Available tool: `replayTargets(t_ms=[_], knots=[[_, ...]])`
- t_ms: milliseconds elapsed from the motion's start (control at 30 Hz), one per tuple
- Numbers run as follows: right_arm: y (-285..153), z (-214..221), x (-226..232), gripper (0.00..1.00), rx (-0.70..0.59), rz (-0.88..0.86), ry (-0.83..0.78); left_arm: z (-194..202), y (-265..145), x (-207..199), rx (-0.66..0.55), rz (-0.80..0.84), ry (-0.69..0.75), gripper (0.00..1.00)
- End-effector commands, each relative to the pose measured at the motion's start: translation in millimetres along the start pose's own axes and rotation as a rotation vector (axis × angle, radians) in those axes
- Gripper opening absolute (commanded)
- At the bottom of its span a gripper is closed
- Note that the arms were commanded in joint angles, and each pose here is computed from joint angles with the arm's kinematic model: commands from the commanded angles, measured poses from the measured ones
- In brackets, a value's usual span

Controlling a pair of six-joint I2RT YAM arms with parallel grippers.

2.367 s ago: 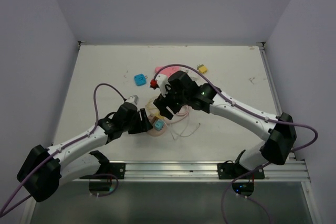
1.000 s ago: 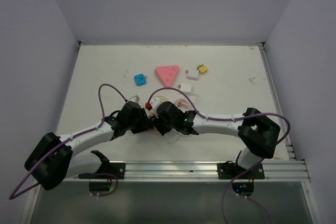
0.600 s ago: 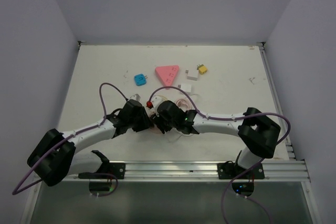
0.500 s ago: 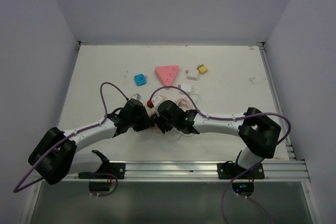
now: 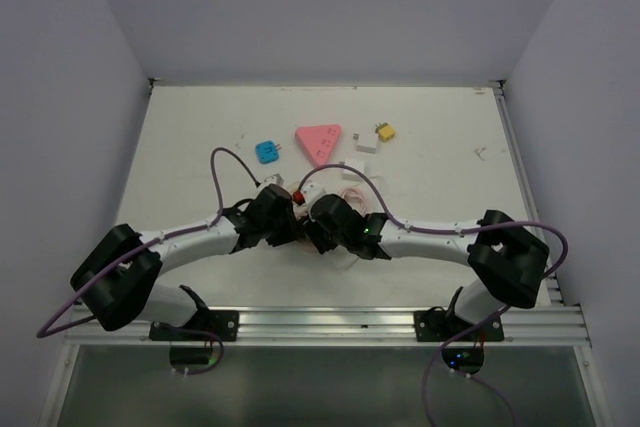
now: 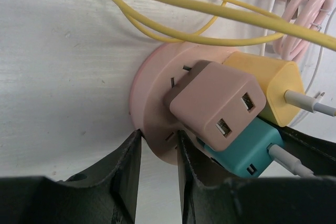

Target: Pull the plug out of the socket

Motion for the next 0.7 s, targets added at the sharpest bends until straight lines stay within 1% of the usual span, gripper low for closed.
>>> replayTargets(t_ms=[0,133,500,667], knots=[[-30.6,-83.8,10.1,0.00,-0.432,-0.089,0.106,27.1,12.6,59.7,0.067,-0.368,0.098,0.29],[-40.5,-93.2,5.7,0.00,-0.523,-0.062,0.152,32.8,17.0,56.1,0.076,-0.415,0.140,0.27],[-80.4,-101.5,-10.0,0.00,-0.701,-0.018,0.192,37.3,24.5,59.0,0.107,-0.454,0.150,0.25],[-83.7,-101.3,-11.8,0.00,-0.706,-0.016,0.146,38.6,28.0,59.3,0.123,-0.472,0.159,0.25]])
Point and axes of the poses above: each gripper's point midway between its finger pads, its own y axis out along the fingers, its own x axis along the line the jaws close on, z = x × y, the point moved 9 cm from there along -y, back along the fingers, and after that the axes turned 9 degrees about -y, right-handed, at the moved point
